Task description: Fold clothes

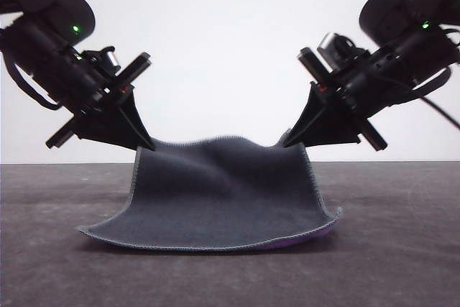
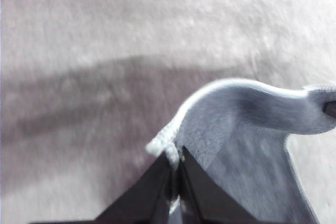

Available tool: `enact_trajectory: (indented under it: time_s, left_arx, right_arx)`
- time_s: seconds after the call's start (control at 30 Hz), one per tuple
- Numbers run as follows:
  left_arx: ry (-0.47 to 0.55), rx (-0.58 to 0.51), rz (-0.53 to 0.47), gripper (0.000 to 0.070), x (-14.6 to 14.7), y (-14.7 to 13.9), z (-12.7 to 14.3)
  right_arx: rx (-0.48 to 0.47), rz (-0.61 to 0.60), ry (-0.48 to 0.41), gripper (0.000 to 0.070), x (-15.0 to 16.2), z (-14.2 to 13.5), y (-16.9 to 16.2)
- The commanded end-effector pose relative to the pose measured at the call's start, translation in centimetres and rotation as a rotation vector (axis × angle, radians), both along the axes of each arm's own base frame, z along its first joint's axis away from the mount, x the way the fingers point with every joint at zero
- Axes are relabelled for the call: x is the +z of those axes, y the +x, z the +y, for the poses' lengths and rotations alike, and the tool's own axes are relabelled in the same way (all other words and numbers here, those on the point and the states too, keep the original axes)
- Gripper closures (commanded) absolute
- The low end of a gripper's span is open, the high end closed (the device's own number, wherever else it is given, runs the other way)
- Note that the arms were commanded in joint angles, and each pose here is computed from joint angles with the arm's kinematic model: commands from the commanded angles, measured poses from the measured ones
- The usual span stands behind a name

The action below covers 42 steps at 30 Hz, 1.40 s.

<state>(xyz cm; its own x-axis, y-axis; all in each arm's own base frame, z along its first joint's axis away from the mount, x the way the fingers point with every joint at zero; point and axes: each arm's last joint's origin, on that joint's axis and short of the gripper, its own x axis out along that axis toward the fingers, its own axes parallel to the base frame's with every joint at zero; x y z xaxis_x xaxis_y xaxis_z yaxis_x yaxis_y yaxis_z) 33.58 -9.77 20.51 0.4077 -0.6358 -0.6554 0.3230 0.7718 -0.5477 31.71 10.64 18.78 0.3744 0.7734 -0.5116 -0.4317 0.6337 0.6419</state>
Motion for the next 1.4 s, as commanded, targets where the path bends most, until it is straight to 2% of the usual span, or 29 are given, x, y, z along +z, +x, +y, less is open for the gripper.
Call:
enact_trajectory:
  time_s: [0.0, 0.37, 0.83, 0.87, 0.93, 0.97, 1.03, 1.07, 1.13, 1.37]
  left_arx:
    - [0.009, -0.015, -0.008, 0.0692, 0.0, -0.3, -0.1]
    - [0.067, -0.052, 0.006, 0.0692, -0.7, -4.7, -0.7]
    - [0.069, -0.056, 0.03, 0.0689, -1.0, -9.4, 0.3]
    - [0.068, -0.055, 0.04, 0.068, -0.9, -9.6, 0.3]
    - [0.07, -0.053, 0.063, 0.0611, -1.0, -10.0, 0.3]
    - [0.074, -0.055, 0.077, 0.0531, -1.0, -10.2, 0.3]
    - [0.083, -0.059, 0.103, 0.0378, -0.9, -10.6, 0.3]
    - [0.087, -0.06, 0.117, 0.0338, -0.9, -10.8, 0.4]
    - [0.092, -0.06, 0.135, 0.0301, -0.8, -11.3, 0.5]
    - [0.101, -0.049, 0.103, 0.0302, 1.2, -13.7, 1.4]
  right_arx:
    - [0.01, -0.029, -0.001, 0.0697, 0.2, 0.1, -0.3]
    - [0.039, -0.05, 0.008, 0.0697, 0.6, -0.2, -4.3]
    - [0.049, -0.011, 0.001, 0.0691, -0.4, -1.4, -8.9]
    - [0.053, 0.002, -0.004, 0.0672, -0.4, -1.4, -9.1]
    - [0.062, 0.026, -0.013, 0.055, -0.6, -1.3, -9.4]
    - [0.064, 0.04, -0.019, 0.0464, -0.6, -1.3, -9.6]
    - [0.071, 0.064, -0.028, 0.0392, -0.7, -1.3, -9.8]
    - [0.076, 0.068, -0.033, 0.0392, -0.7, -1.3, -10.0]
    - [0.081, 0.07, -0.037, 0.0392, -0.5, -1.3, -10.3]
    - [0.077, 0.044, -0.036, 0.0392, 1.3, -1.9, -11.8]
